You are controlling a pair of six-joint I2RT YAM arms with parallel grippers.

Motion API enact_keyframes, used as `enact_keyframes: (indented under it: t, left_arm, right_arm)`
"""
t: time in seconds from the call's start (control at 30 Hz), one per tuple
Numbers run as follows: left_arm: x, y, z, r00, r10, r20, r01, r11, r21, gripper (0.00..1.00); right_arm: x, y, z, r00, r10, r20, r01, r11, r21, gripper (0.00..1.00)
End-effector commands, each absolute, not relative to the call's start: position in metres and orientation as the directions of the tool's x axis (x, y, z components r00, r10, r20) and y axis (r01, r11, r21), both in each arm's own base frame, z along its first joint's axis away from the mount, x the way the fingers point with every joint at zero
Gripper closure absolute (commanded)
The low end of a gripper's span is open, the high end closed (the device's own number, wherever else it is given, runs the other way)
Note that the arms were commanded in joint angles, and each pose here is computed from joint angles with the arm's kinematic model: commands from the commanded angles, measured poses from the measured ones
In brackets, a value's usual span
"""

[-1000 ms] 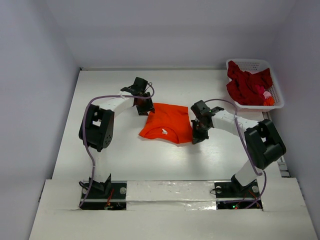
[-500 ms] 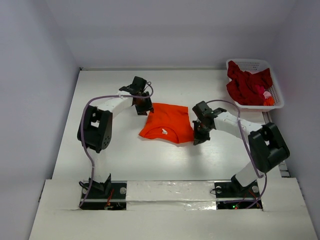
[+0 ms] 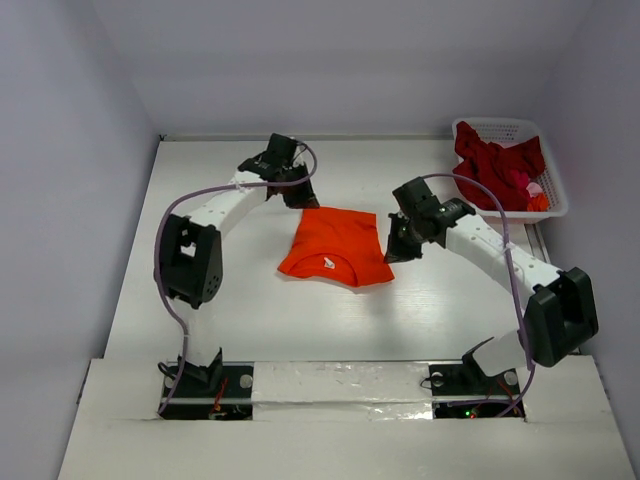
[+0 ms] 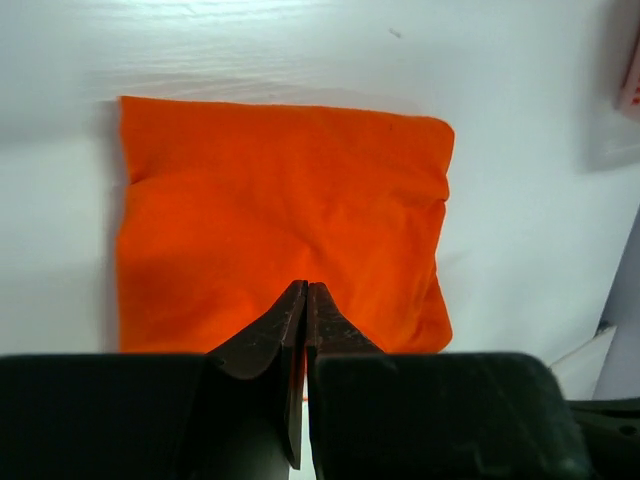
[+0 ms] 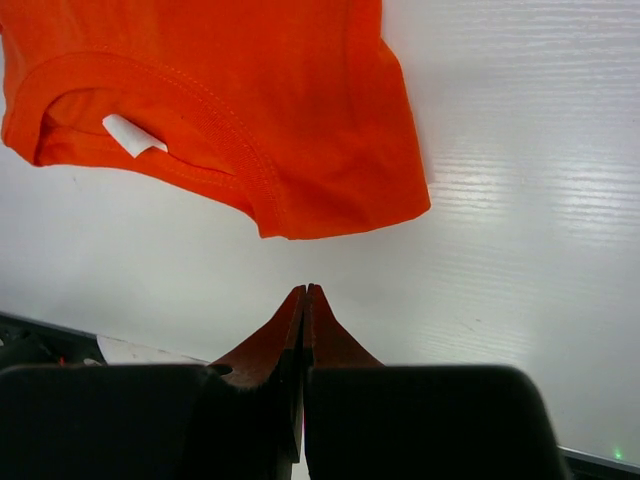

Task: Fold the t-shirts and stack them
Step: Smooth out wrinkles on the folded tshirt

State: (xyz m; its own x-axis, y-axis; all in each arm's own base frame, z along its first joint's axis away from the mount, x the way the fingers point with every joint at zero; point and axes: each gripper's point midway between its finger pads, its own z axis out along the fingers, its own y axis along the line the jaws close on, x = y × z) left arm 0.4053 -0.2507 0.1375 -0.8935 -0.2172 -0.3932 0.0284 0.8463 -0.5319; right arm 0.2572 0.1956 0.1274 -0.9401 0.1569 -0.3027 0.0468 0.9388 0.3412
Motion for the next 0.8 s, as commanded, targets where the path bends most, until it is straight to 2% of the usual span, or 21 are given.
enact_keyframes:
  t: [0.0,0.23,0.33,0.77]
  left_arm:
    - [0.395,-0.283,0.108,-0.930,-0.098,-0.355,0.112,0.843,-0.526,1.00]
    - [0.391,-0.313,0.095,-0.932,-0.022,-0.361,0.175,0.846,-0.503,1.00]
    - [0.385,-0.311,0.082,-0.943,0.024,-0.333,0.188,0.862,-0.470,1.00]
    - [0.382,-0.310,0.017,-0.978,-0.004,-0.208,0.089,0.897,-0.433,1.00]
  right_arm:
    - [0.269,0.200,0.143,-0.923,0.189,-0.334,0.067,0.936,0.345,1.00]
    - [0.275,0.202,0.154,-0.914,0.211,-0.345,0.081,0.931,0.355,1.00]
    - [0.276,0.200,0.155,-0.910,0.216,-0.353,0.085,0.932,0.353,1.00]
    - [0.270,0.197,0.160,-0.904,0.233,-0.357,0.095,0.926,0.365,1.00]
